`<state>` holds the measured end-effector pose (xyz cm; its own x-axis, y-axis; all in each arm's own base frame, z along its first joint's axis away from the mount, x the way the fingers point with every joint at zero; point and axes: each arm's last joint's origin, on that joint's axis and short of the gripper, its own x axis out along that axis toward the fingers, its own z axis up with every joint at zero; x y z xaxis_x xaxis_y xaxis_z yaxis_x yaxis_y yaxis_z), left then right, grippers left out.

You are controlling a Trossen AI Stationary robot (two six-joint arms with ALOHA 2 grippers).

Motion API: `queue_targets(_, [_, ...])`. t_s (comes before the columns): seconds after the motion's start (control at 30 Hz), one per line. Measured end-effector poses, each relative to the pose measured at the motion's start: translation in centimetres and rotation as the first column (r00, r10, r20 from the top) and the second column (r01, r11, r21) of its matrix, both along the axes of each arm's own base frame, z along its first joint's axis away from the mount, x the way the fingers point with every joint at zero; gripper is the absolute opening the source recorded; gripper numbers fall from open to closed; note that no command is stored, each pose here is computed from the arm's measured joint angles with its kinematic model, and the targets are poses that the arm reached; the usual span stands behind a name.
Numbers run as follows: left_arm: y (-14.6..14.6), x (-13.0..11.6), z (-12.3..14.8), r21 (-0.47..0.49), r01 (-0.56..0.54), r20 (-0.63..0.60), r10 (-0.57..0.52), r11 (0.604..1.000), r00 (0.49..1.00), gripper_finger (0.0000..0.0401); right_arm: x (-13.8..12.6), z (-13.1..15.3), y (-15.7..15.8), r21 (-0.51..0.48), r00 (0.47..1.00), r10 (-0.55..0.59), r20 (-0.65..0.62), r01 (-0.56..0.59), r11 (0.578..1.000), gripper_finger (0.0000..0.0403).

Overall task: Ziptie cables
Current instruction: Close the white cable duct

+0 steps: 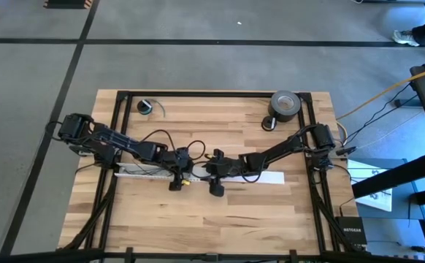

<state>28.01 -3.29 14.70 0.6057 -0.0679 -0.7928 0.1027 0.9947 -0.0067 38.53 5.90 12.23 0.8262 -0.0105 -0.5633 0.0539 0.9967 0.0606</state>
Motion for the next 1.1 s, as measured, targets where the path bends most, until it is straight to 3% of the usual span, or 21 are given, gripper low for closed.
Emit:
queue_targets(0.5, [-0.2, 0.0, 0.0, -0.002, 0.005, 0.0, -0.005, 1.0, 1.0, 0.0298, 1.3, 0.2, 0.0, 0.002, 0.998, -0.003, -0.056, 0.003, 1.0, 0.0214])
queue_targets(0.77, [-0.2, -0.1, 0.0, 0.006, -0.004, -0.004, 0.004, 1.0, 1.0, 0.0298, 1.3, 0.2, -0.2, 0.084, 0.996, -0.057, -0.067, 0.062, 0.995, 0.0215])
queue_targets(1.1, [-0.1, -0.2, -0.1, 0.034, -0.009, -0.022, 0.009, 0.999, 1.0, 0.0298, 1.2, 0.2, 0.4, 0.035, 0.997, -0.038, -0.064, 0.04, 0.999, 0.0215])
